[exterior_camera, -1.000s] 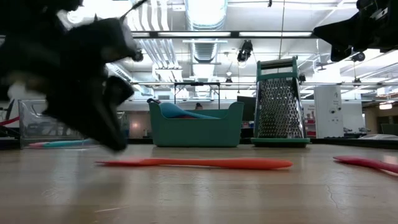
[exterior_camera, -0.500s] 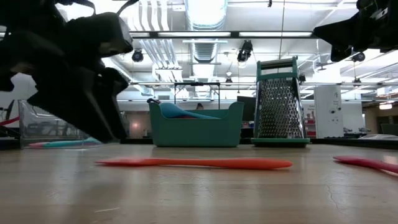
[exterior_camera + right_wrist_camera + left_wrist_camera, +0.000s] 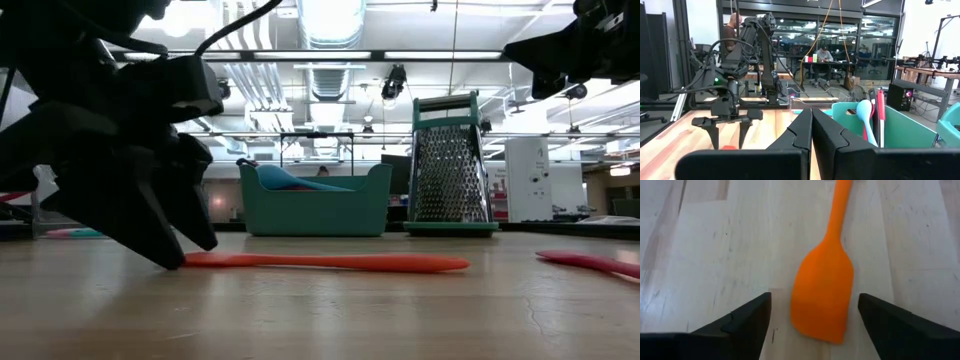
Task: Pick & Place Kitchen Items
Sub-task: Put the orange spatula into the left transparent bin
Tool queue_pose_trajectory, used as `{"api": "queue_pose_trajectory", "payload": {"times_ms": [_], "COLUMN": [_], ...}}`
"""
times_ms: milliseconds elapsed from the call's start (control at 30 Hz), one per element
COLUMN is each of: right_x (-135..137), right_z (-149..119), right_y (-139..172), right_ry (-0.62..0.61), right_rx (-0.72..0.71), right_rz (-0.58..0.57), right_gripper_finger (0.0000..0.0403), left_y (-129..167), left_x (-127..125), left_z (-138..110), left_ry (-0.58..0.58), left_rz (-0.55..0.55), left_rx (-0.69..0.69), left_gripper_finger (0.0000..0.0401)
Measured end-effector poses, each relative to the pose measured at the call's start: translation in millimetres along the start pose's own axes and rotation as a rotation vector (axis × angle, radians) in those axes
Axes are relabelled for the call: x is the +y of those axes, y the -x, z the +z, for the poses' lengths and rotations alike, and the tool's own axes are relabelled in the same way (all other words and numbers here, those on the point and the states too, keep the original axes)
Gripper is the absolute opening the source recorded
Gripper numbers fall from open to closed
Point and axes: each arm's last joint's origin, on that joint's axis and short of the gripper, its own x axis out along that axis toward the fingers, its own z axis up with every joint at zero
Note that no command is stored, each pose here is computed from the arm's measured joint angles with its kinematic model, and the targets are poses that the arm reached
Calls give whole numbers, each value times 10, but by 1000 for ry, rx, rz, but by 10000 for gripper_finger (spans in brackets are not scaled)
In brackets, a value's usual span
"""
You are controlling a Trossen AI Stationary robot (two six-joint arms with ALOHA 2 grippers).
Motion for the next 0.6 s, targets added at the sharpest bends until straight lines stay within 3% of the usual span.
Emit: {"api": "queue_pose_trajectory", "payload": {"times_ms": [200,600], "right_x": [0,0], "right_z": [0,0], "right_y": [0,0], "right_ry": [1,0], "right_rx": [0,0], "right_rz": [0,0], "right_gripper_finger": [8,8], "left_y": [-147,-285], "left_x": [106,224], "left_z": [-109,-222], "left_ry": [74,88], "left_rz": [-57,-54], "left_rx": [66,84], "left_gripper_finger": [268,91]}}
